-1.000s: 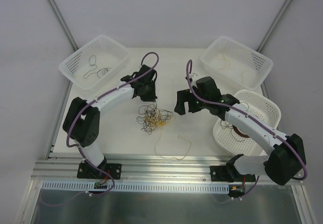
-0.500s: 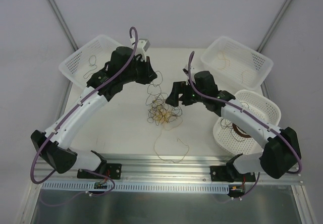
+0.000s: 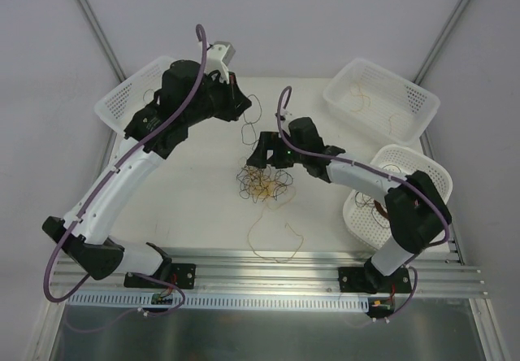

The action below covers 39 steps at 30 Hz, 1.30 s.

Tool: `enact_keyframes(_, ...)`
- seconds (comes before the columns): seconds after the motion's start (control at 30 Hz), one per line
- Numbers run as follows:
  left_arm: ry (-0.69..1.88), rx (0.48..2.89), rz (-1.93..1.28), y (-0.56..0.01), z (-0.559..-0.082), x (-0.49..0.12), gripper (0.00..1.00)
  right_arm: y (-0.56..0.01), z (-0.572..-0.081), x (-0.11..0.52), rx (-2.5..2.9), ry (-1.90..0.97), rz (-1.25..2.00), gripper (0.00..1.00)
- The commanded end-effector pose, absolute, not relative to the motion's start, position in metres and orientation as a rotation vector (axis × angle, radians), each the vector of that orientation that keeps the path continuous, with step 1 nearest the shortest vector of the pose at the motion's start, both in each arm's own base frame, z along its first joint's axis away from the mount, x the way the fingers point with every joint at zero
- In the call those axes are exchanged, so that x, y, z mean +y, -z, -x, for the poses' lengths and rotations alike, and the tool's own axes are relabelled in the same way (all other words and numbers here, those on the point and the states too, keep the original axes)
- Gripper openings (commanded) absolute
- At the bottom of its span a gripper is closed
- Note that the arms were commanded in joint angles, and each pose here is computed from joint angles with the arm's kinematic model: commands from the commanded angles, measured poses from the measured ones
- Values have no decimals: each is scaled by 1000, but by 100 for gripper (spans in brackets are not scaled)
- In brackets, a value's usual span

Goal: Untangle the cables

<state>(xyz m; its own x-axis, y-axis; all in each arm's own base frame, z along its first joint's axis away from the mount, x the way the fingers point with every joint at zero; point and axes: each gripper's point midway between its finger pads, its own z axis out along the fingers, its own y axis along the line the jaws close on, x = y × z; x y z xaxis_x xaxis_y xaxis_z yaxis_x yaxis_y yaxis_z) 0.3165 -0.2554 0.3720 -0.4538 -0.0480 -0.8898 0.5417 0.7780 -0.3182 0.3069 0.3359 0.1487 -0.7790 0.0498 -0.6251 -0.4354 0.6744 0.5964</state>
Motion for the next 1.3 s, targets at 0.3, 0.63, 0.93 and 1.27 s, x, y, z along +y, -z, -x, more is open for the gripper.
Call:
enact_keyframes(0.3, 521, 1599, -129, -504, -327, -161, 0, -84, -320, 321, 2380, -963, 145, 84)
enact_keyframes(0.63, 132, 1467, 103, -556, -331, -49, 0, -64, -325, 241, 2464, -755, -48, 69)
enact_keyframes(0.93, -111, 1434, 228, -568, -323, 12, 0, -70, -330, 187, 2485, -613, -204, 63)
enact_keyframes(1.27, 224, 1845, 141, -394, -356, -56, 0, -126, -329, 214, 2433, -687, 52, 71)
